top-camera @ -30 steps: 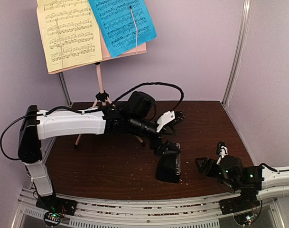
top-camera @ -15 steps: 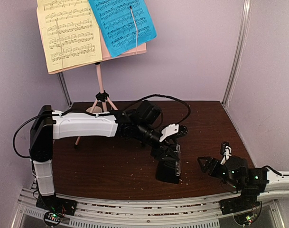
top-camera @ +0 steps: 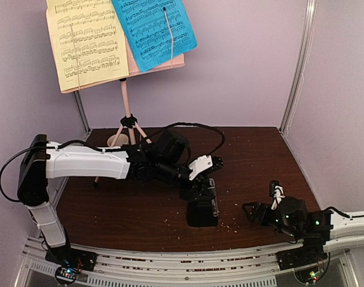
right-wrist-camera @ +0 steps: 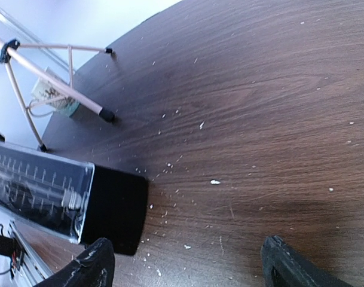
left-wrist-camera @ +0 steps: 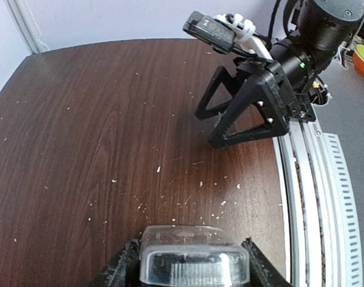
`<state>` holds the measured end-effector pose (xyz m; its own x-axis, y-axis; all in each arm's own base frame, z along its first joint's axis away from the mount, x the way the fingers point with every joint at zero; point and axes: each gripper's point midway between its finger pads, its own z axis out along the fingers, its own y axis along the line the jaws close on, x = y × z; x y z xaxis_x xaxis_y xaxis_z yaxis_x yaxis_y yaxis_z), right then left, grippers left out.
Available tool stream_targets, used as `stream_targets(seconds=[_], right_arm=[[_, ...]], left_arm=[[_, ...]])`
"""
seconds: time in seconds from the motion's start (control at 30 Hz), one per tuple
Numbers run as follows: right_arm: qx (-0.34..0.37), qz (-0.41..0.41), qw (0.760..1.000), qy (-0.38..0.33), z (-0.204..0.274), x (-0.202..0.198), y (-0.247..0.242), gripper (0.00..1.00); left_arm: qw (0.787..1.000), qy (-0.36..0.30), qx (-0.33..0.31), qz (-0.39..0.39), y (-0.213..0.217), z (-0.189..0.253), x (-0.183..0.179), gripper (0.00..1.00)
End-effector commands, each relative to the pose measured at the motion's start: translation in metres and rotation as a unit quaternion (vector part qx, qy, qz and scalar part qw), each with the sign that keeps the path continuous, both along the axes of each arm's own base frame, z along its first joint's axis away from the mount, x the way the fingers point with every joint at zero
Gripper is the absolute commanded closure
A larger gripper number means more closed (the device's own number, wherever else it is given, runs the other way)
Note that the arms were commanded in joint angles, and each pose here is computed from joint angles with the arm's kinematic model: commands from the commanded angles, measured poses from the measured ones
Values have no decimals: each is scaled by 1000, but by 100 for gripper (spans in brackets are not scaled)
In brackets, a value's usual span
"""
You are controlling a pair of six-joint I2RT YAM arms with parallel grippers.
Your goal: Pack up the instrument practice props
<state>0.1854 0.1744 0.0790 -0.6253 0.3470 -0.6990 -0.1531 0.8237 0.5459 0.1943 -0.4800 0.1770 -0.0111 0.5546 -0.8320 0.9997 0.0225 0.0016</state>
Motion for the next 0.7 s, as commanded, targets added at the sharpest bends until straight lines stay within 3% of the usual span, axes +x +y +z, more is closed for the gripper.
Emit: stream_targets(seconds=[0.0,0.2,0.5,0.67], right_arm=[[14,66,997,-32,23,-1,31,13],[3,85,994,-62,31,-5,54,12],[-31,107,987,-113,38,-17,110,6],[-107,120,979,-128,10,-15,144,3]], left_arm=[[996,-10,-4,92,22,10,32,58],[990,13,-2,140,48,4,51,58],[989,30,11,142,47,-8,59,59],[990,32,12,137,48,-10,60,59]])
